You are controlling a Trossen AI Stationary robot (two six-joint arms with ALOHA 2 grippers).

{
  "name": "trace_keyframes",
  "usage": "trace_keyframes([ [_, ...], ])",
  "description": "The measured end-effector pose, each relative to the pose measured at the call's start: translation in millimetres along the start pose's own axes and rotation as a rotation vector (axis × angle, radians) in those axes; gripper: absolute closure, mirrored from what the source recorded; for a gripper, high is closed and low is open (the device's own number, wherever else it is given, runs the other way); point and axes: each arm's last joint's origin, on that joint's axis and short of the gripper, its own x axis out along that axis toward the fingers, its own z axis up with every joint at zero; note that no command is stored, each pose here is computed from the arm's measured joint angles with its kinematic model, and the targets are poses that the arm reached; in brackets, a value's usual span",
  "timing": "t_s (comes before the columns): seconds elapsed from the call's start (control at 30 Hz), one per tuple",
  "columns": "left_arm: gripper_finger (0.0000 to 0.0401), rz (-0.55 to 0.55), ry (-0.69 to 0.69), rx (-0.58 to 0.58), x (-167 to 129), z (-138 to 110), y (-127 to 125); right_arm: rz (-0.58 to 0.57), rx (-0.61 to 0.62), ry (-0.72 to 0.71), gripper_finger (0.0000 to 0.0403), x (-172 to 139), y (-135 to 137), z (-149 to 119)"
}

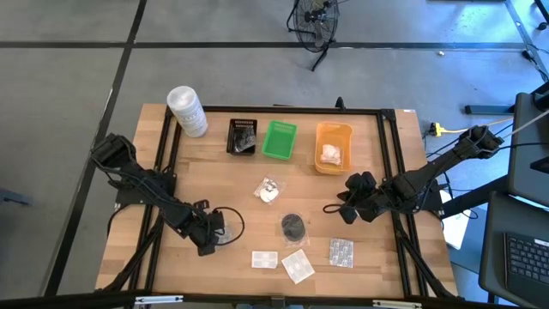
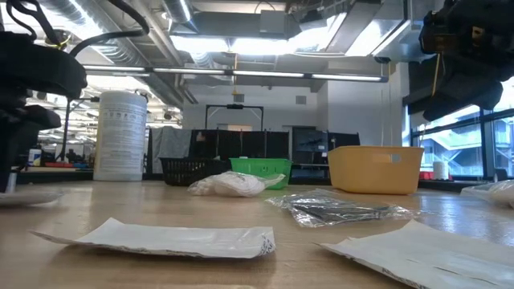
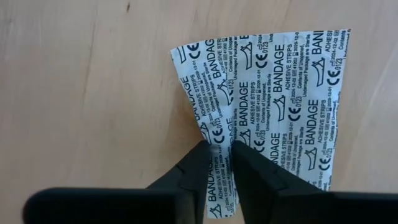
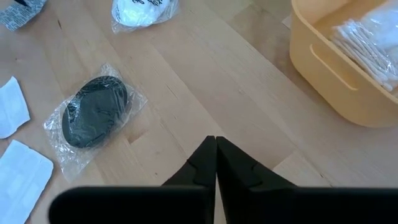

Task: Pick & Place Travel size toiletries
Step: Put the white bandage pack into the green bin

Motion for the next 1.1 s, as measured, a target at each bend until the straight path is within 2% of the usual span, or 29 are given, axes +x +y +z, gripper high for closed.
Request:
trace_keyframes([
  [0.17,0.0357,0.008,-0.008,0.017,-1.1,1.2,-1.4,0.0,0.004,0.0,0.0376,0.0,0.0,0.0],
  [0.43,0.038,0.021,-0.102,0.098,-12.6,7.8,-6.6,0.0,0.004,0.0,0.0374,-0.1,0.1,0.1],
  [0.67,0.0396,0.089,-0.206,0.101,-19.0,16.6,-0.5,0.0,0.004,0.0,0.0377,0.0,0.1,0.1],
  [0.93,0.0394,0.246,-0.371,0.041,-29.1,46.5,27.7,0.003,0.005,-0.001,0.0399,-0.1,0.4,0.2],
  [1.1,0.0396,0.326,-0.476,-0.014,-42.8,70.7,54.7,0.003,0.005,-0.002,0.0387,-0.1,0.4,0.2],
])
